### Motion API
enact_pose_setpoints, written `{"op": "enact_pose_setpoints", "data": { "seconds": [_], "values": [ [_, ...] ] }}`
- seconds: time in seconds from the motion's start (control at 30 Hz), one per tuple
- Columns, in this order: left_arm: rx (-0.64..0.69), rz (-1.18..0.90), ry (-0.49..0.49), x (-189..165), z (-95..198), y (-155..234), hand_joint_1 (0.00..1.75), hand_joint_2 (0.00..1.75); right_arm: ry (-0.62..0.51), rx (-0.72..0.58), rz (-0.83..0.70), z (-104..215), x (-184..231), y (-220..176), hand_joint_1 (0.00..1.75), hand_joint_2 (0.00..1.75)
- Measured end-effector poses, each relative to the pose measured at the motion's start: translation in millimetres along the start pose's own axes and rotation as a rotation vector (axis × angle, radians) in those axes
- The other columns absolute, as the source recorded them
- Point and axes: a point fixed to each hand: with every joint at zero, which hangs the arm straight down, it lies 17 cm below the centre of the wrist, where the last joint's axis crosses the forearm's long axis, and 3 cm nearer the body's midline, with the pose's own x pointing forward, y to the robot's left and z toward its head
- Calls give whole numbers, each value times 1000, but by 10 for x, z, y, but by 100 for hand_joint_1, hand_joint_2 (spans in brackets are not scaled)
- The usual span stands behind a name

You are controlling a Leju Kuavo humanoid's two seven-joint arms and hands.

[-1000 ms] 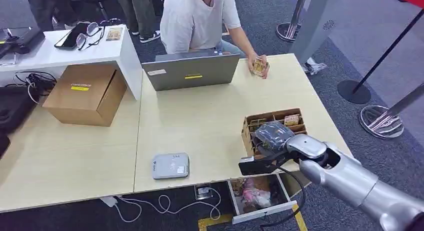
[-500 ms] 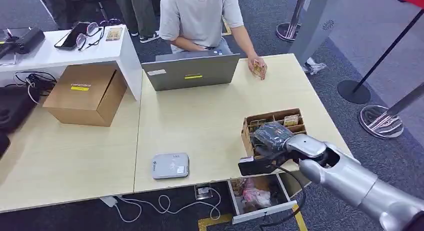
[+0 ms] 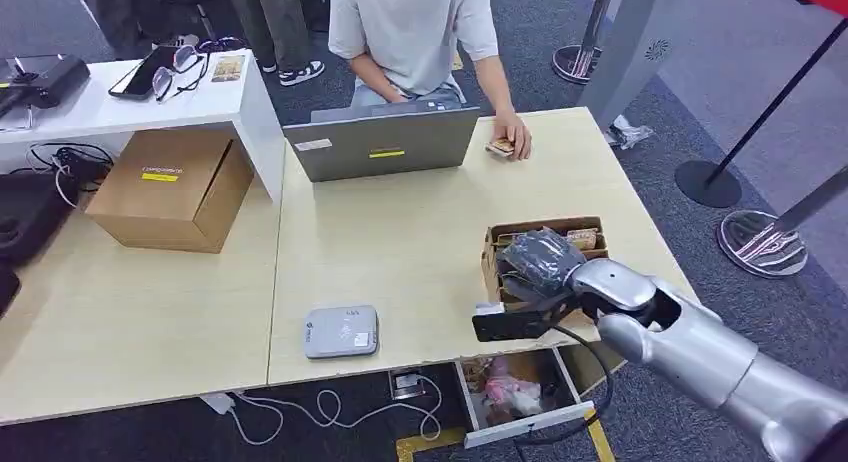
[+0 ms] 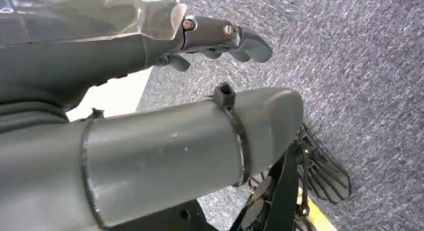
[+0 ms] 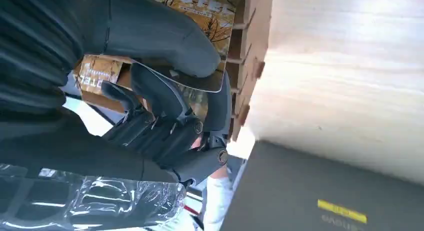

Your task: Pass the card to the sensor for recognition and then transmit it.

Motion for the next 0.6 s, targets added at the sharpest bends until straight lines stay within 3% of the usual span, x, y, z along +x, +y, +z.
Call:
{"op": "enact_pose_setpoints", "data": {
  "seconds": [0.6],
  "values": [
    [-4,-30,-60,46,-7,33,0,0,-8,-342,42,280,14,-1235,175,175]
  ]
}}
